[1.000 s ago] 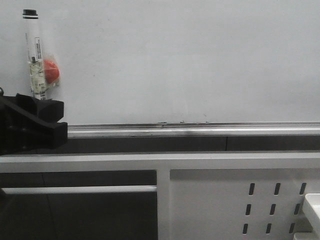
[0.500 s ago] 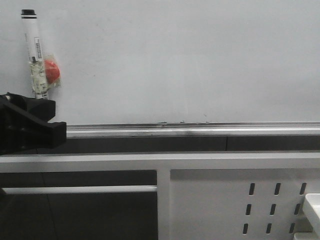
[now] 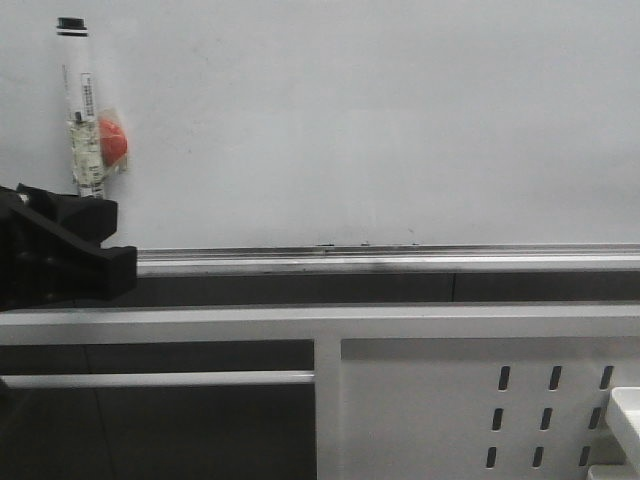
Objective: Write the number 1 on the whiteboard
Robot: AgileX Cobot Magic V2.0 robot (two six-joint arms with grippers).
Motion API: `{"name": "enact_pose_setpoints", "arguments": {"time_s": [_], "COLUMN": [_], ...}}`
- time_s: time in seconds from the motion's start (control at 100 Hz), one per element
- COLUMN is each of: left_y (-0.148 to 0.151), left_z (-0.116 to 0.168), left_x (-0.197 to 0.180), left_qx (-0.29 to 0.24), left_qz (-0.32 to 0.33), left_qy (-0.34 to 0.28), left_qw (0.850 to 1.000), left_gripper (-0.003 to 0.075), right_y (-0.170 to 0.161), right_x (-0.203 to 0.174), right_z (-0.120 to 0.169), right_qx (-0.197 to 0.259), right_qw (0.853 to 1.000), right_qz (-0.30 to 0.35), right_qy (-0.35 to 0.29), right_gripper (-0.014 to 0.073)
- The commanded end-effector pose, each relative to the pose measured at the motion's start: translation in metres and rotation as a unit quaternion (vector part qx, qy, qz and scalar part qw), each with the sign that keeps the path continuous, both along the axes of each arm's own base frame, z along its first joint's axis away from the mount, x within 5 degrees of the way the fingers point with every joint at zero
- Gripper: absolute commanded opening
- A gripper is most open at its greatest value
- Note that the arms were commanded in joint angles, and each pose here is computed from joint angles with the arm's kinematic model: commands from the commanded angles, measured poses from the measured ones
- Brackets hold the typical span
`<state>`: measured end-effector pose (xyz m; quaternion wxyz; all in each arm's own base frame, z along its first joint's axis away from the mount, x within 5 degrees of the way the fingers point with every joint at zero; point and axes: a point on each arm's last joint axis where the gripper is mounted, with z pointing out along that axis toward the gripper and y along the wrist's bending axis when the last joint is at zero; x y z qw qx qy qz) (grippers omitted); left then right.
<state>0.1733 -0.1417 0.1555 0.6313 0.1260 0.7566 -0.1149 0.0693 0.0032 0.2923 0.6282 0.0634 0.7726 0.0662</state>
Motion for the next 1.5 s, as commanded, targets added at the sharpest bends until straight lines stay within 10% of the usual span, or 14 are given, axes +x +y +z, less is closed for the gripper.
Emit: {"name": "enact_pose_setpoints", "arguments": {"time_s": [0.0,0.29,0.47,0.78,1.06,1.49], "left_y": [-0.004,0.004,0.006,-0.013,-0.025,-0.044], "left_z": [0.028,0.035,0.041,0.041,0.057,0.085], "left_x": [0.001,-0.016,-0.025,-0.046,-0.042,-0.045], "left_qx": [-0.020,-0.001,0.031,0.097,0.189,0.338], "left_qz": [-0.014,-0.061,-0.099,-0.264,-0.318,-0.392], "left_qy": [-0.130,-0.157,-0.178,-0.183,-0.087,-0.054], "left_qw": [0.991,0.986,0.979,0.942,0.925,0.854], "left_gripper": [-0.0020,-0.0020,-0.0020,-0.0020,-0.0020,-0.0020], "right_y": [-0.002,0.005,0.021,0.058,0.058,0.078], "right_x": [0.002,0.001,-0.003,-0.004,-0.002,0.035], "right_z": [0.019,0.010,0.007,0.010,0.012,0.032], "right_qx": [-0.005,0.050,-0.043,-0.099,-0.060,-0.106], "right_qw": [0.998,0.999,0.990,0.920,0.927,0.872], "right_qz": [-0.009,0.016,0.131,0.376,0.365,0.477], "right_qy": [-0.056,-0.002,0.002,-0.044,-0.065,0.004], "right_gripper": [-0.0069,-0.0069,-0.0057,0.0353,0.0358,0.0358]}}
